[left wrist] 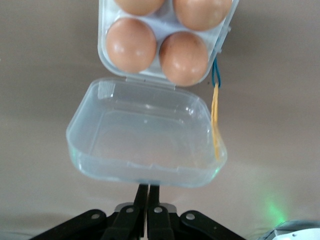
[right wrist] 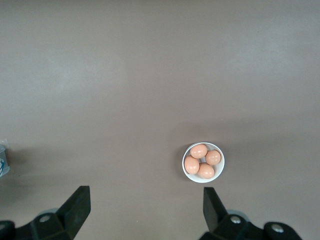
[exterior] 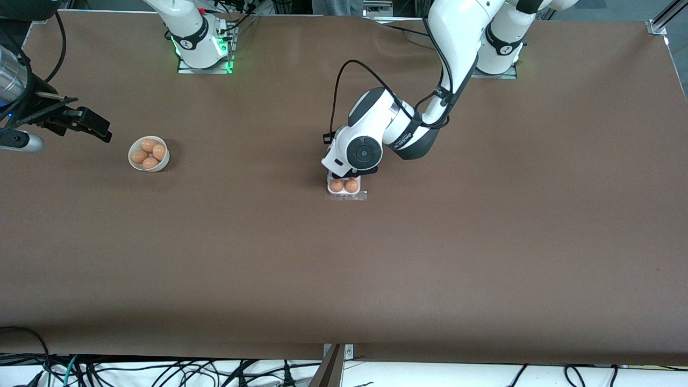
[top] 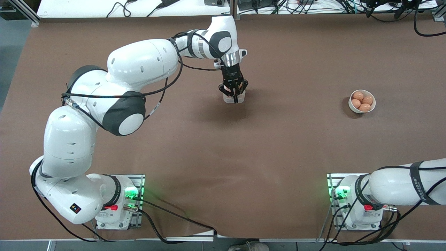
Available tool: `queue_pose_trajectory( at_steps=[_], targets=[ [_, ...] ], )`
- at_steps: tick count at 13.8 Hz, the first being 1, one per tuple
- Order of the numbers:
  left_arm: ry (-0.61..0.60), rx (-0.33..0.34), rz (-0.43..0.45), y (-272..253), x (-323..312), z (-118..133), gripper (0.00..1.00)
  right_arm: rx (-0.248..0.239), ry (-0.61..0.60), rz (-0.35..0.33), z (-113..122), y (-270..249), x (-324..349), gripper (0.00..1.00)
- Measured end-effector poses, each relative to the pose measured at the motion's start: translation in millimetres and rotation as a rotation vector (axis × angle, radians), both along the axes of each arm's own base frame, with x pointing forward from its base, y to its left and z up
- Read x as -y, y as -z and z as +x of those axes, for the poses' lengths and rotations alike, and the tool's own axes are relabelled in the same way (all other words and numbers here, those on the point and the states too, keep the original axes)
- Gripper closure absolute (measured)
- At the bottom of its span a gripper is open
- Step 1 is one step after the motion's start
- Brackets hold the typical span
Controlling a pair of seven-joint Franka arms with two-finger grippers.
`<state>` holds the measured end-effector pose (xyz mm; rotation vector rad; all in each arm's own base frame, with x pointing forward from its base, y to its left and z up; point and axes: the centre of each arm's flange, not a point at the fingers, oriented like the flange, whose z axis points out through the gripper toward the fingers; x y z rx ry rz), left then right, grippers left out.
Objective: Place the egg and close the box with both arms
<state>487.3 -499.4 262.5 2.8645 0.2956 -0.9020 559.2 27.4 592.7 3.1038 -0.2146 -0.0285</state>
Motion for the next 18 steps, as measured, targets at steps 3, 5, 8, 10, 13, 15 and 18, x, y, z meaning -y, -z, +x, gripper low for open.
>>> queue_pose_trajectory(
  at_steps=[3,5,8,10,13,15,18],
  targets=[
    [-0.031,0.038,-0.006,2.2,-5.1,12.1,0.94,0.000,0.001,0.000,0.0,0.1,-0.7,0.00],
    [-0.070,0.088,-0.013,2.5,-12.8,28.0,0.94,-0.001,0.001,0.000,-0.1,0.1,-0.7,0.00],
    [-0.124,0.162,-0.021,-0.2,-25.5,51.7,0.93,-0.001,0.001,0.000,-0.1,0.3,-0.7,0.00],
    [-0.125,0.214,-0.009,-11.7,-33.9,67.2,0.89,-0.002,0.001,0.000,0.0,0.4,-0.7,0.00],
    [-0.045,0.349,0.091,-46.7,-56.6,96.8,0.60,-0.002,0.001,0.000,0.0,0.7,-0.7,0.00],
    [0.069,0.389,0.168,-75.9,-88.3,116.8,0.42,-0.003,0.001,0.000,0.0,0.7,-0.7,0.00],
    [0.177,0.386,0.218,-116.8,-159.5,151.2,0.14,-0.003,0.001,0.000,-0.1,0.7,-0.7,0.00]
  ],
)
